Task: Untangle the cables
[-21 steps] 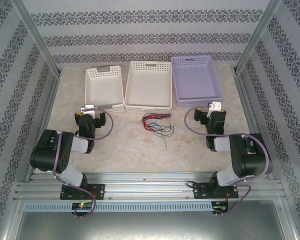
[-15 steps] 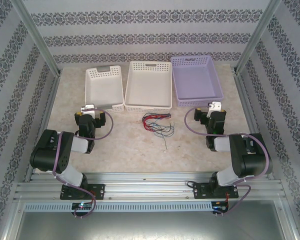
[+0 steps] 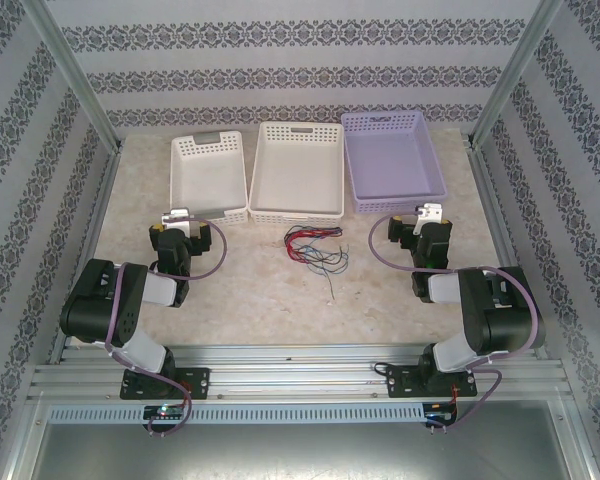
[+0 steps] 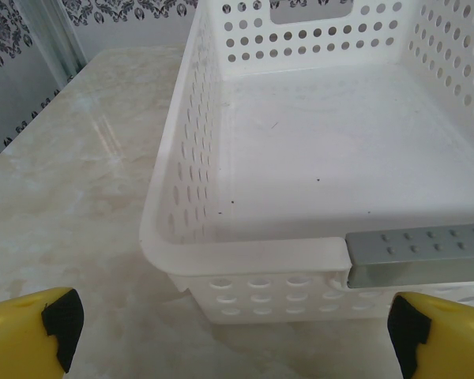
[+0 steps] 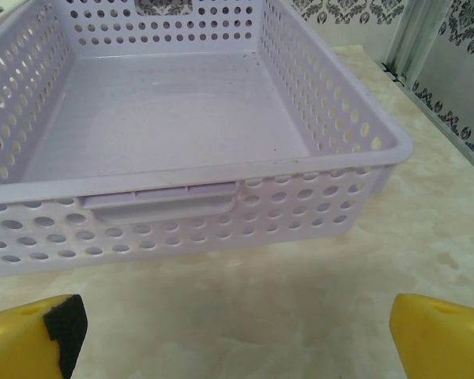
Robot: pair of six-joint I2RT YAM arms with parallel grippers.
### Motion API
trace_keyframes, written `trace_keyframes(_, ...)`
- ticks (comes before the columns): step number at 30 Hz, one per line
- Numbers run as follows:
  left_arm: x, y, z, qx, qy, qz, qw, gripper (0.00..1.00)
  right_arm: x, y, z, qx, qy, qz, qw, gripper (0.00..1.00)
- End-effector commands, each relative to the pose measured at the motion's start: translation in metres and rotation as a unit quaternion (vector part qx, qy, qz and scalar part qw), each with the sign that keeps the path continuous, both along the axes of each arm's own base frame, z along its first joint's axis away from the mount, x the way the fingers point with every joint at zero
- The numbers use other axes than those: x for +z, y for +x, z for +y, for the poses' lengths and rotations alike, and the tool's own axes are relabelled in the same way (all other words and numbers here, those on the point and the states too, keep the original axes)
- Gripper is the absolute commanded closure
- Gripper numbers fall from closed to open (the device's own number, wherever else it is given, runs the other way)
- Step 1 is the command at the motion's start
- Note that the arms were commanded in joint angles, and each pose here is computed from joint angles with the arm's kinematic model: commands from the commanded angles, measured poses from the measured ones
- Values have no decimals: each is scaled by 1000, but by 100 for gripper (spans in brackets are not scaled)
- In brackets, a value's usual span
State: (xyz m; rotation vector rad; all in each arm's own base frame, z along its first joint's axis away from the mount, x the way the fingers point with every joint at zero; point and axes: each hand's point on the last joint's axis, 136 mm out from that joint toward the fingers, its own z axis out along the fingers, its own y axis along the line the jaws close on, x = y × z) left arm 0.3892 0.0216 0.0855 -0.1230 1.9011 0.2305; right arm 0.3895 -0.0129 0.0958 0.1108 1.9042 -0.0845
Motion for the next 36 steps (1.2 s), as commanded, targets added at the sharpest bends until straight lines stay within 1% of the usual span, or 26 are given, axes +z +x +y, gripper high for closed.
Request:
trace_keyframes(1, 8, 3, 0, -1, 2, -17, 1000, 0, 10, 5, 3, 7, 0, -15, 1000, 2)
trace_keyframes(19, 8, 3, 0, -1, 2, -17, 1000, 0, 12, 5, 2, 5, -4, -19, 1000, 2)
trace_keyframes(22, 8, 3, 0, -1, 2, -18, 1000, 0, 29, -2, -4, -31, -19, -34, 999, 2)
trace_keyframes(23, 8, 3, 0, 0, 2, -18, 1000, 0, 36, -3, -10, -53, -22, -30, 998, 2)
trace_keyframes(25, 8, 3, 0, -1, 2, -17, 1000, 0, 52, -4, -13, -62, -23, -5, 998, 2)
trace_keyframes(29, 7, 3, 0, -1, 2, -17, 1000, 0, 78, -12, 7, -20, 9, -5, 1000, 2)
trace_keyframes(33, 8, 3, 0, -1, 2, -17, 1000, 0, 101, -29, 46, 65, 84, -31, 994, 2)
trace_keyframes(34, 8, 3, 0, 0, 2, -18, 1000, 0, 109, -35, 58, 86, 91, -40, 991, 2)
trace_keyframes(36, 8, 3, 0, 0, 2, -18, 1000, 0, 125, -46, 72, 94, 89, -63, 990, 2)
